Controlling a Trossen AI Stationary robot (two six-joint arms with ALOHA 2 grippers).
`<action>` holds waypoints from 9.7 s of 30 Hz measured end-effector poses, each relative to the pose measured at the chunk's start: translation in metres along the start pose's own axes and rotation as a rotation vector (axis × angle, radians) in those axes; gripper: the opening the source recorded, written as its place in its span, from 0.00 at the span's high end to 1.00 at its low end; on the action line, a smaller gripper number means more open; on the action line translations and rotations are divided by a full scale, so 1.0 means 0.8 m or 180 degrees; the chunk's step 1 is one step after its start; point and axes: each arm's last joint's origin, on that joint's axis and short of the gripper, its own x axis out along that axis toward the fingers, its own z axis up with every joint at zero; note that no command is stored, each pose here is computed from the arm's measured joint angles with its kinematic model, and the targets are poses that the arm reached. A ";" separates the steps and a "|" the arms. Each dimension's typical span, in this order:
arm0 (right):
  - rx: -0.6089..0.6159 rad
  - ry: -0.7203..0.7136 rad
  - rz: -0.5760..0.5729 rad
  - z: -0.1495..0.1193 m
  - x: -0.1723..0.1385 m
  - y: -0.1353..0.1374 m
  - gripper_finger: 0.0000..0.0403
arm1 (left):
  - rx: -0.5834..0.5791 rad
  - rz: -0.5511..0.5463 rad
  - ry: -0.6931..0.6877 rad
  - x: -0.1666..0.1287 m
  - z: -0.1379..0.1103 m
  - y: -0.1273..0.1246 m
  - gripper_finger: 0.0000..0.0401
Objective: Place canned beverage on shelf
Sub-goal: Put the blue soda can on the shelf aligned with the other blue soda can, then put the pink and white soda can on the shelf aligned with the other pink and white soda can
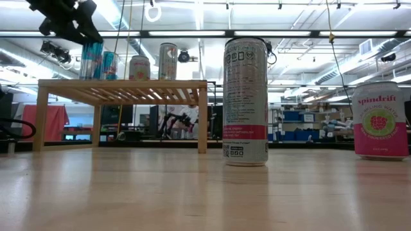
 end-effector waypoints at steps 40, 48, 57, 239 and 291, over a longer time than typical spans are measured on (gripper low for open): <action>0.0009 0.0001 -0.0002 0.000 0.000 0.000 0.30 | 0.0015 0.0272 0.0027 0.003 -0.002 0.002 0.30; 0.0009 0.0002 -0.0002 0.000 0.000 0.000 0.30 | 0.0071 0.0273 0.0029 0.003 -0.002 0.002 0.37; 0.0010 0.0001 -0.0002 0.000 0.000 0.000 0.30 | 0.0037 0.0248 -0.0043 0.003 0.001 0.001 0.45; 0.2438 0.1044 -0.2260 -0.130 0.075 0.331 0.30 | 0.0458 -0.1213 -0.0280 -0.068 0.074 0.013 0.29; 0.2611 0.2125 -0.1874 -0.166 0.044 0.359 0.16 | 0.0400 -0.1258 -0.0260 -0.068 0.074 0.012 0.29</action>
